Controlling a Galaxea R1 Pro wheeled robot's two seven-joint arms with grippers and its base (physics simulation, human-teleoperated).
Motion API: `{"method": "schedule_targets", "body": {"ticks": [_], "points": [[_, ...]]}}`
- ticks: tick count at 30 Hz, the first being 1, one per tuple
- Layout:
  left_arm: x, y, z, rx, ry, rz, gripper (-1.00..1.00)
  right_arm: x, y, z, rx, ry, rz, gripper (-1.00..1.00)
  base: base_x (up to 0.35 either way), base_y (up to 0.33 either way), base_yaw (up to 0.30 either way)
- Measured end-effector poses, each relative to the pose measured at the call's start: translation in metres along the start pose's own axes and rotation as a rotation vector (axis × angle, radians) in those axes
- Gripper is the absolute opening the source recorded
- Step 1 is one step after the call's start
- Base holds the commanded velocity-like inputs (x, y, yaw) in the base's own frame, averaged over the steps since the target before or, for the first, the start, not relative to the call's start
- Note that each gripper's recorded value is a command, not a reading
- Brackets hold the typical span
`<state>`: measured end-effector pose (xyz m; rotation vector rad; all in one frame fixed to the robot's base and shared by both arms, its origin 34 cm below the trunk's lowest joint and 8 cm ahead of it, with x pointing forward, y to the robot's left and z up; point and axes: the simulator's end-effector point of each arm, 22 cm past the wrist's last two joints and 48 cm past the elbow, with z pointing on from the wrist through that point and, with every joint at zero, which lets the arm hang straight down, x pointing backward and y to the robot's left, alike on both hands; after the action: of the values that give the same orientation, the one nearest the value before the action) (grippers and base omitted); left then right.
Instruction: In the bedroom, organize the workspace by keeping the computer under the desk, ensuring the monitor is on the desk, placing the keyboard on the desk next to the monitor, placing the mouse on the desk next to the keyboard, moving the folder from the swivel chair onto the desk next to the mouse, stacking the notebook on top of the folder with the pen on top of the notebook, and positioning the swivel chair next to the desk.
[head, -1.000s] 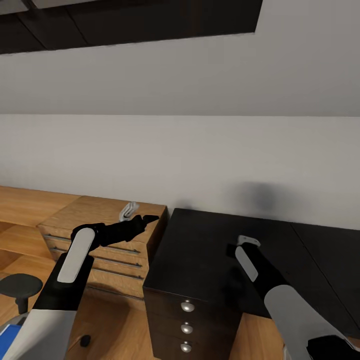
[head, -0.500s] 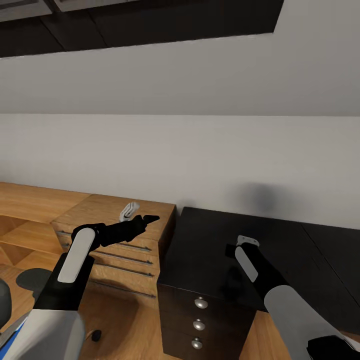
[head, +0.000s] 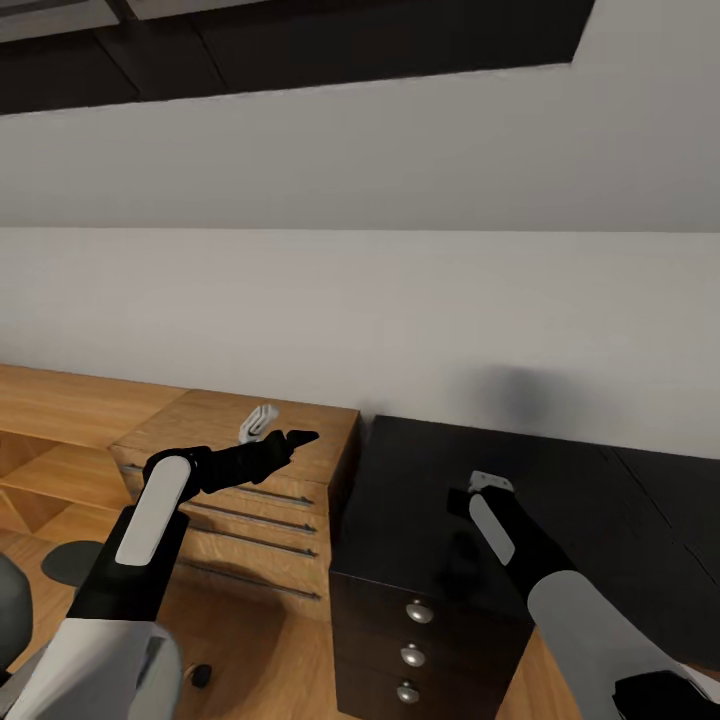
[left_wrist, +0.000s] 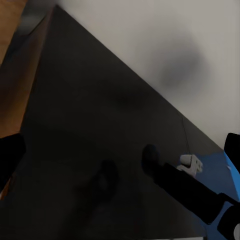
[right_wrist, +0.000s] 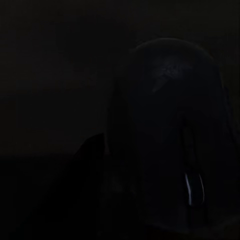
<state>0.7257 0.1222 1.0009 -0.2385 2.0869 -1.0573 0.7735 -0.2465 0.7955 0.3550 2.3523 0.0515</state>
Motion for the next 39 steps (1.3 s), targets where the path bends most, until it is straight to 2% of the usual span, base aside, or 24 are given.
{"method": "schedule_targets", "body": {"ticks": [6,13,19,27,31,39], "points": [[0.001,0.0,0.001,0.001,0.001,-0.002,1.0,0.008,0.03,-0.002,-0.061,0.012,-0.01,-1.0,0.036,0.201,0.0],[0.002,0.0,0.002,0.0,0.007,-0.004,1.0,0.027,0.055,-0.002,-0.083,0.031,-0.103,-1.0,0.004,0.034,0.004],[0.003,0.0,0.002,0.001,0.007,-0.005,1.0,0.039,0.077,-0.005,-0.106,0.047,-0.126,-1.0,0.001,0.004,0.142],[0.003,0.0,0.003,0.001,0.007,-0.004,1.0,0.062,0.095,-0.005,-0.122,0.087,-0.147,-1.0,0.0,0.0,0.148],[0.01,-0.004,0.006,0.003,0.023,0.009,1.0,0.079,0.107,-0.006,-0.133,0.124,-0.188,-1.0,0.0,0.0,0.004],[0.013,-0.007,0.008,0.006,0.032,0.016,1.0,0.098,0.109,-0.007,-0.135,0.184,-0.21,-1.0,0.0,0.0,0.0]]}}
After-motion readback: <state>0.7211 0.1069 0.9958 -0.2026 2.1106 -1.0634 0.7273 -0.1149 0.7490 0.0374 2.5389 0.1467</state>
